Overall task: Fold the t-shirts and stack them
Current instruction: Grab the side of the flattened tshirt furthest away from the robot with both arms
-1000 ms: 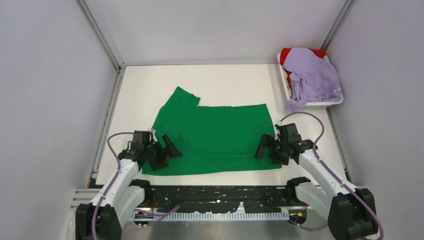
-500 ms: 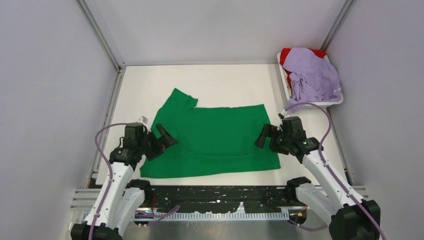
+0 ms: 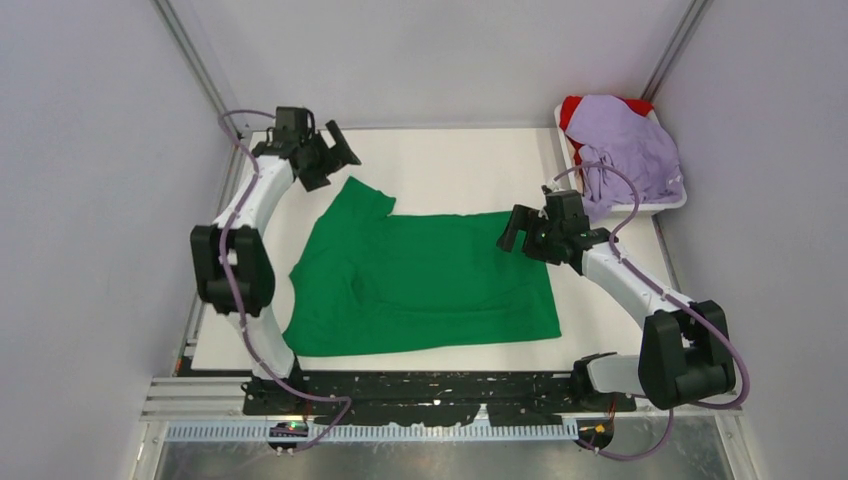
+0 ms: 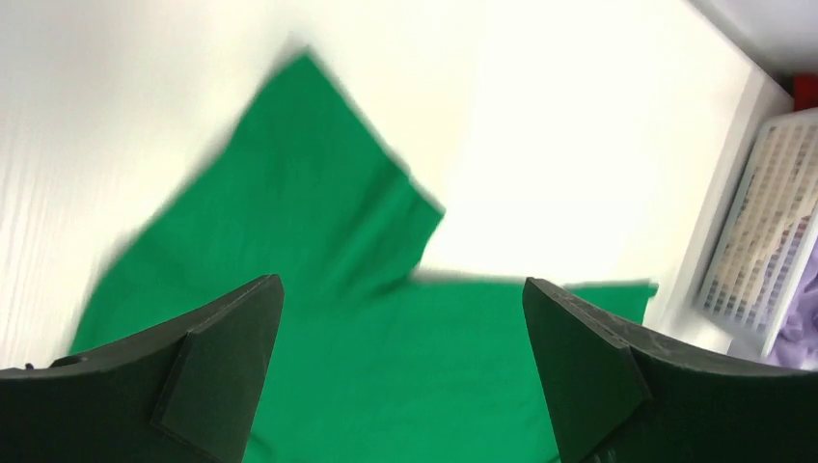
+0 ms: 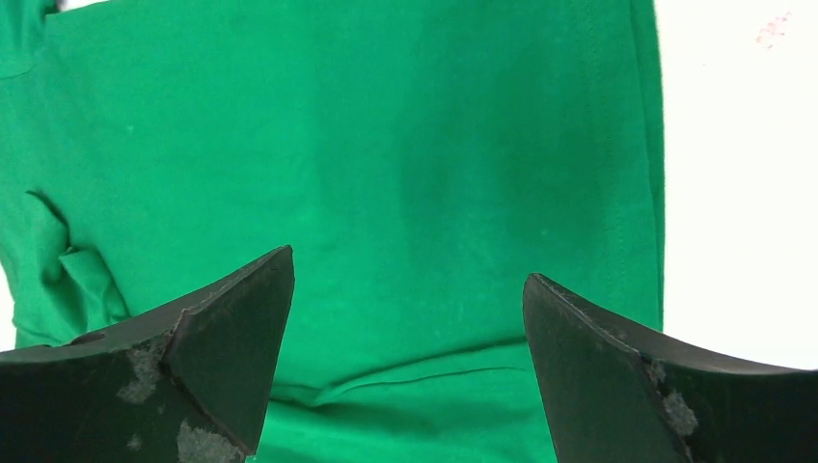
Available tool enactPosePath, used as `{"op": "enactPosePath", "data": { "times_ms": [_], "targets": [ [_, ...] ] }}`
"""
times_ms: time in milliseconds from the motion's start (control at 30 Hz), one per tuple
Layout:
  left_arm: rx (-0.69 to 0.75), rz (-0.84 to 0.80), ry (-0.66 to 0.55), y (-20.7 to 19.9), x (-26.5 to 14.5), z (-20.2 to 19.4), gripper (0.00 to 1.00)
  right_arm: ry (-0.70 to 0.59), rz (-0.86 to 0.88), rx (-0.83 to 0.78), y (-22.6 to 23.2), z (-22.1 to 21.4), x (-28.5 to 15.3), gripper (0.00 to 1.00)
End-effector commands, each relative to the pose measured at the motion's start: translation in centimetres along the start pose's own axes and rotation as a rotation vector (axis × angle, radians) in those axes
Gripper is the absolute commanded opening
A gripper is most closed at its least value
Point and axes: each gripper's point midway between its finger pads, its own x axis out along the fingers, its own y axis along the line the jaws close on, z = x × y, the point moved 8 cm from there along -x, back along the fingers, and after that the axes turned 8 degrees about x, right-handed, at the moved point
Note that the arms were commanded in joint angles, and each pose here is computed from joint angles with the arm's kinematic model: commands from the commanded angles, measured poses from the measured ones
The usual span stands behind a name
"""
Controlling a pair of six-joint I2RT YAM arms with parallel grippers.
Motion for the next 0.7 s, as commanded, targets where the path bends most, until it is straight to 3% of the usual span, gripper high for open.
{"op": "enactPosePath", "data": {
  "times_ms": [0,167,300,433,667],
  "targets": [
    [0.058,-0.002,0.024,-0.2,5.9,4.4,1.00,-0.097,-0.025,-0.034,0.7,2.2,0.3,0.95],
    [0.035,-0.014,0.021,0.2,12.3,7.7,1.00,-0.076,-0.059,-0.016,0.0,1.7,1.4,0.95],
    [-0.103,-0.124,0.014,1.5,15.9,7.3,1.00,-0.063,-0.073,-0.004,-0.1,1.7,1.7,0.95],
    [-0.186,-0.225,0.039,1.6,17.7,5.7,1.00,-0.085,-0.065,0.016,-0.3,1.4,1.5,0.95],
    [-0.163,-0.145,0.149,1.7,18.2,3.3,0.94,-0.081,-0.076,0.037,-0.8,0.7,1.4,0.95]
  ]
}}
